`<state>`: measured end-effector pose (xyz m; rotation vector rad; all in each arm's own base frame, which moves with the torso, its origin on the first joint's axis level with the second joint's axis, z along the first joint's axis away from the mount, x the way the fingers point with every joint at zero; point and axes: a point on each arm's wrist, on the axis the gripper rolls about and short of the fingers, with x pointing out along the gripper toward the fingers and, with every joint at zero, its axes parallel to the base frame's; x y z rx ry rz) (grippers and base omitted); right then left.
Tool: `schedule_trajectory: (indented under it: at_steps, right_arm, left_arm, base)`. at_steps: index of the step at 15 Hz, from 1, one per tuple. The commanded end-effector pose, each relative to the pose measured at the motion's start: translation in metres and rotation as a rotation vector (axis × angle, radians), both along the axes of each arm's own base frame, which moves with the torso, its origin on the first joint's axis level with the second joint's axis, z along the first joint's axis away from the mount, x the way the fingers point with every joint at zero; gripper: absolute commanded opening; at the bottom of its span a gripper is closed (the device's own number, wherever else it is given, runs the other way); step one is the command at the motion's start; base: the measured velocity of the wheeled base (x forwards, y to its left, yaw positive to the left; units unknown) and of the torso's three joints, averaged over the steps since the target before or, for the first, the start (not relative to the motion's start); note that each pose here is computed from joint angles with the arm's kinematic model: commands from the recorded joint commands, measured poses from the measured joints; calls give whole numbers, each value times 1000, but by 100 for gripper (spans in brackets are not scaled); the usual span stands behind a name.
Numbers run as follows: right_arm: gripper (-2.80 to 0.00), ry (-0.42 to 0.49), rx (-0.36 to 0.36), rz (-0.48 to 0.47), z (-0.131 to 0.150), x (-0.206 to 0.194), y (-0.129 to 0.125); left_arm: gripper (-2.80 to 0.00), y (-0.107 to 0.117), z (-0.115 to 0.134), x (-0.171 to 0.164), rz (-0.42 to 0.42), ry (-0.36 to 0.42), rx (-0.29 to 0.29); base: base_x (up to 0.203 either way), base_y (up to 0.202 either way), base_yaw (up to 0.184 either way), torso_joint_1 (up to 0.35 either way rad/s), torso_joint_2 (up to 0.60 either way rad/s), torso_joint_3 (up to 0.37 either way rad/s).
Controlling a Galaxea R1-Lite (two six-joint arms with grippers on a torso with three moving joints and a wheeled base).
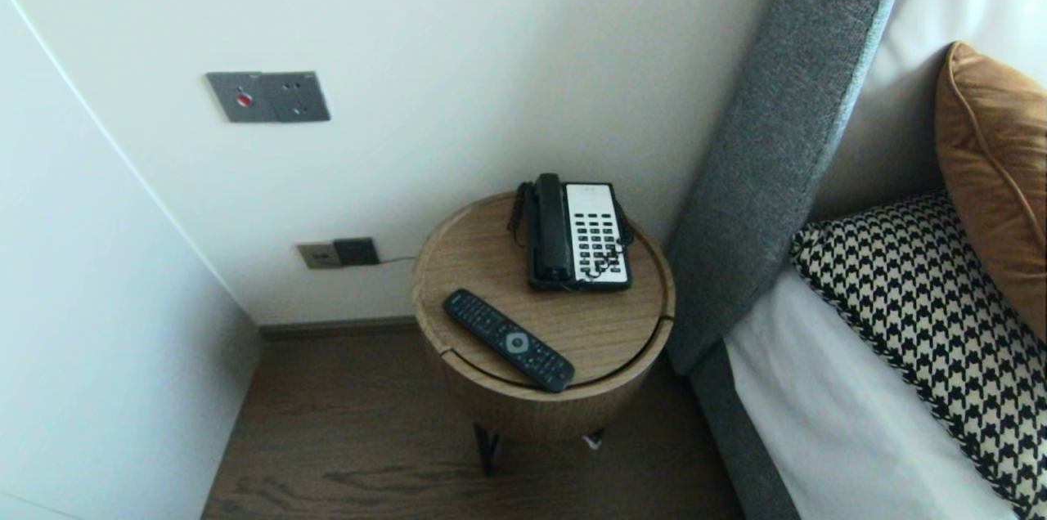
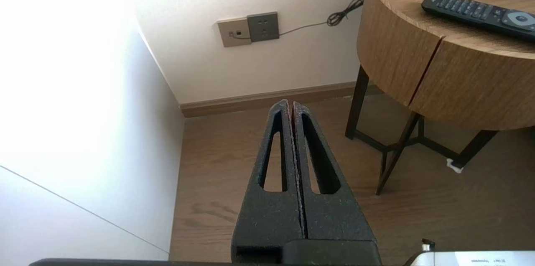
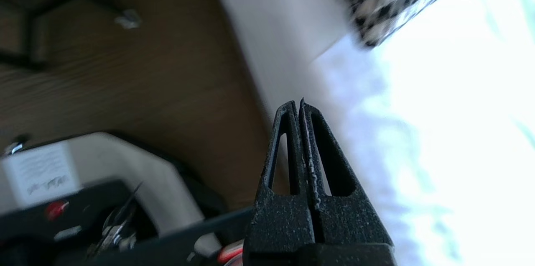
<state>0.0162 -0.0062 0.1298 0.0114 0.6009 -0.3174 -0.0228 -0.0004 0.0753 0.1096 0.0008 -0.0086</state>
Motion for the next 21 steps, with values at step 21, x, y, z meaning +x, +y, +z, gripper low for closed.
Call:
schedule_trajectory:
  at_steps: [21]
  right_arm:
    - [-280, -231, -43, 428, -49, -31, 7]
  left_arm:
    - [-280, 0, 0, 0, 0, -1, 1]
  base:
    - [0, 0, 0, 0, 0, 0]
